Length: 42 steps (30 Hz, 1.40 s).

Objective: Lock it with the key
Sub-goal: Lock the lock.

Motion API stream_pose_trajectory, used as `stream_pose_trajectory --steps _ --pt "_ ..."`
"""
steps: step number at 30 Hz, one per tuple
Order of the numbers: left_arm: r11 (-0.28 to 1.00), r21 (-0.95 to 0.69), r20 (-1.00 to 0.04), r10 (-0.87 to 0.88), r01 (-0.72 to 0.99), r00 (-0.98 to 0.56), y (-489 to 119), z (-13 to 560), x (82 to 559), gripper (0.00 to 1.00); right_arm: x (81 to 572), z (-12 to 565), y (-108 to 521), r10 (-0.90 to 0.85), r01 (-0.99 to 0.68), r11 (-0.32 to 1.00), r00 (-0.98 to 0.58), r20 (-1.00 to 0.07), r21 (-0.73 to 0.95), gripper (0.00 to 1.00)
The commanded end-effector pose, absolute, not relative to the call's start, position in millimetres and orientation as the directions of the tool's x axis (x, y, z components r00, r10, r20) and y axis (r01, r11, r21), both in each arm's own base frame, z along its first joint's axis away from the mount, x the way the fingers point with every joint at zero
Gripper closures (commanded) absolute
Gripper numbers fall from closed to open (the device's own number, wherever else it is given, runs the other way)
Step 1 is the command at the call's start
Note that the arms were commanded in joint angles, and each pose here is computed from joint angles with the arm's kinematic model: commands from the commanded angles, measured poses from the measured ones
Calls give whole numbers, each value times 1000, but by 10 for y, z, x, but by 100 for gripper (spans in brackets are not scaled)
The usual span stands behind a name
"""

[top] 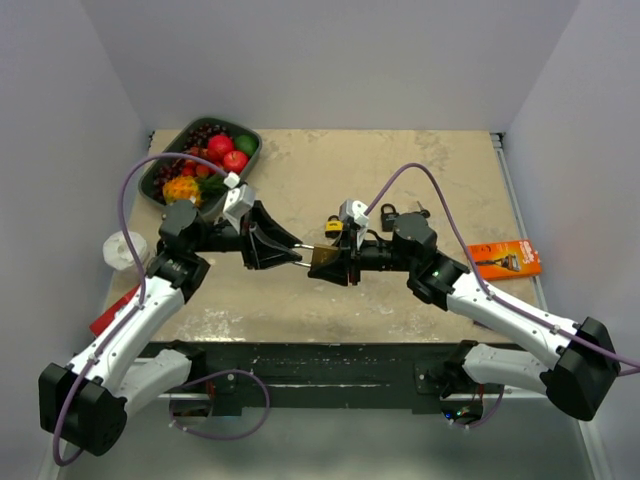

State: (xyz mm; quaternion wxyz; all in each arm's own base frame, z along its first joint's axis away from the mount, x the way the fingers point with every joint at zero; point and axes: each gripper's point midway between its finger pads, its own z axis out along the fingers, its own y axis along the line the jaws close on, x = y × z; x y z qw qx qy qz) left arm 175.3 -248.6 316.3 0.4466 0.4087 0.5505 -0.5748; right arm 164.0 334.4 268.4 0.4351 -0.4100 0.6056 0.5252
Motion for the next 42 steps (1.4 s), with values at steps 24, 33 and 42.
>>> stream_pose_trajectory --steps 24,33,42 --pt "-18 -276 -961 -15 961 -276 -2228 3112 1763 100 1601 3023 3225 -34 -982 93 -169 -985 165 26" --pt "-59 -255 -966 49 965 -252 -2145 3065 1678 100 1690 2933 3115 -101 -985 108 -145 -984 134 53" --pt "-70 -239 -971 47 968 -236 -2141 3081 1651 100 1735 2861 3196 -126 -986 79 -154 -980 145 58"
